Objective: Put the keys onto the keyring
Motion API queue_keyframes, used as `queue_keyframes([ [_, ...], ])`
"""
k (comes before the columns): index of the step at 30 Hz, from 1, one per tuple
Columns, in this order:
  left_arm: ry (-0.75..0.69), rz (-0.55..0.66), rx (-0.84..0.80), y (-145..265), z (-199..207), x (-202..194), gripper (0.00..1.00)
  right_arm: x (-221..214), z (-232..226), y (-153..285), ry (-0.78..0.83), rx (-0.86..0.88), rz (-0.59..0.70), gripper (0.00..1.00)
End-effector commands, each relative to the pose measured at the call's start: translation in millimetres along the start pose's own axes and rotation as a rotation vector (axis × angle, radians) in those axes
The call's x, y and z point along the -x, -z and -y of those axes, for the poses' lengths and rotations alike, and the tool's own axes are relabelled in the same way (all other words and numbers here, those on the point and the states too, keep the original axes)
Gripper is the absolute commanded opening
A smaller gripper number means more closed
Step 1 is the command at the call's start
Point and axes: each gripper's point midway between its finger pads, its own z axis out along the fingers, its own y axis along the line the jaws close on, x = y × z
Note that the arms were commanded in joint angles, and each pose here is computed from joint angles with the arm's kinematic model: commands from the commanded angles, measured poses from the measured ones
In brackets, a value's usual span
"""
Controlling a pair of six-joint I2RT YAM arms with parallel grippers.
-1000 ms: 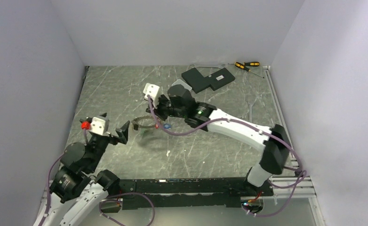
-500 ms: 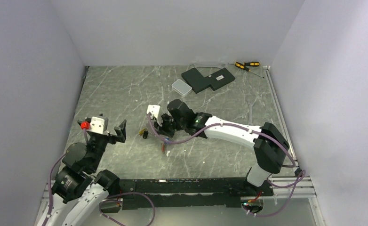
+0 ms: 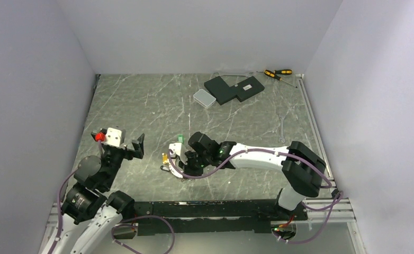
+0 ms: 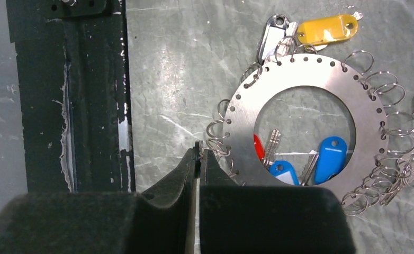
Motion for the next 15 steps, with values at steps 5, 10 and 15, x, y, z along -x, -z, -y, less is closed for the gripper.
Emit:
queue_keyframes([
  [5,-0.007,0.015,-0.003,-5.0,0.6,5.1,1.00,25.2,-15.5,-8.7,0.031,0.044,0.062,0.12],
  [10,-0.004,0.021,0.002,-4.4,-0.6,6.1,0.99,34.9,-27.9,-9.1,0.027,0.073,0.075,0.53],
  [15,-0.001,0.028,0.011,-3.1,-2.7,7.0,1.00,51.0,-32.4,5.2,0.052,0.065,0.127,0.85],
])
